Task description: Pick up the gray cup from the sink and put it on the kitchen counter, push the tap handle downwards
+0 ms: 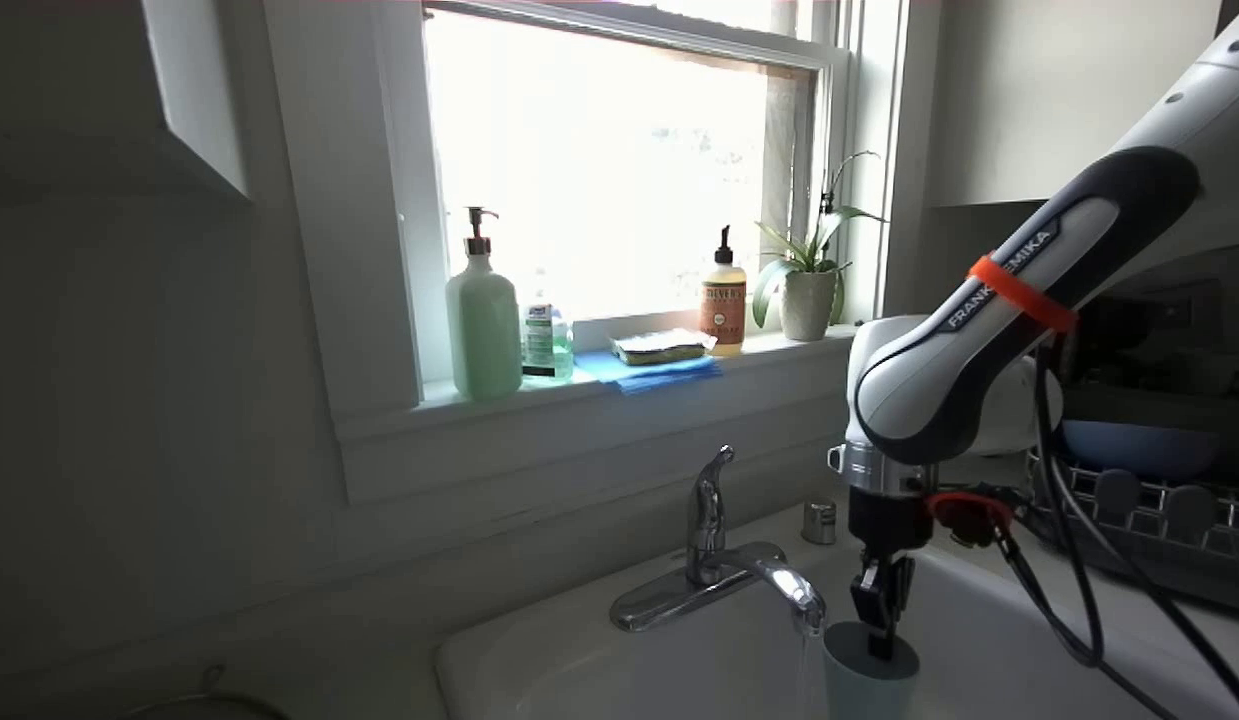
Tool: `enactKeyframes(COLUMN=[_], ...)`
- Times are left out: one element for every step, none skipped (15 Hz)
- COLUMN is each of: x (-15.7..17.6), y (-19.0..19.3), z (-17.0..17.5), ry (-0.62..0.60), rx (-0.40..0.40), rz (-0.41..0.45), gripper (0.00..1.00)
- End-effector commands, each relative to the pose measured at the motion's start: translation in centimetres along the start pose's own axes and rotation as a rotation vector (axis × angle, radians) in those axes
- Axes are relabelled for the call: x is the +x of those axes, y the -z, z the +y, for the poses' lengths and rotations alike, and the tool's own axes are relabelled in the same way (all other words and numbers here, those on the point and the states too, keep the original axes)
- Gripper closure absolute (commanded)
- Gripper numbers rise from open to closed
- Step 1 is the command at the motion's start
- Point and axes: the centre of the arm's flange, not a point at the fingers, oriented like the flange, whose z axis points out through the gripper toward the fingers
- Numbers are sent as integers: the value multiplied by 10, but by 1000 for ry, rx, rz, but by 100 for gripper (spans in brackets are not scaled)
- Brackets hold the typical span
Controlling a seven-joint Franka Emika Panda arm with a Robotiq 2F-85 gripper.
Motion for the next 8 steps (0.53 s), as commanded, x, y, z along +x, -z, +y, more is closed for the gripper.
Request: enactKeyframes(x=[-33,-39,-45,-48,-55,-59,-64,-69], y=[61,76,91,106,122,137,152,167], z=[0,3,10,11,19,23,30,41], ry=[-10,-18,-30,-39,-60,-76,-100,-130], rx=[-67,-78,-80,-81,-78,-75,-65,-60], rz=[-10,4,20,31,51,65,81,106], gripper=[99,99,99,99,99,99,99,99])
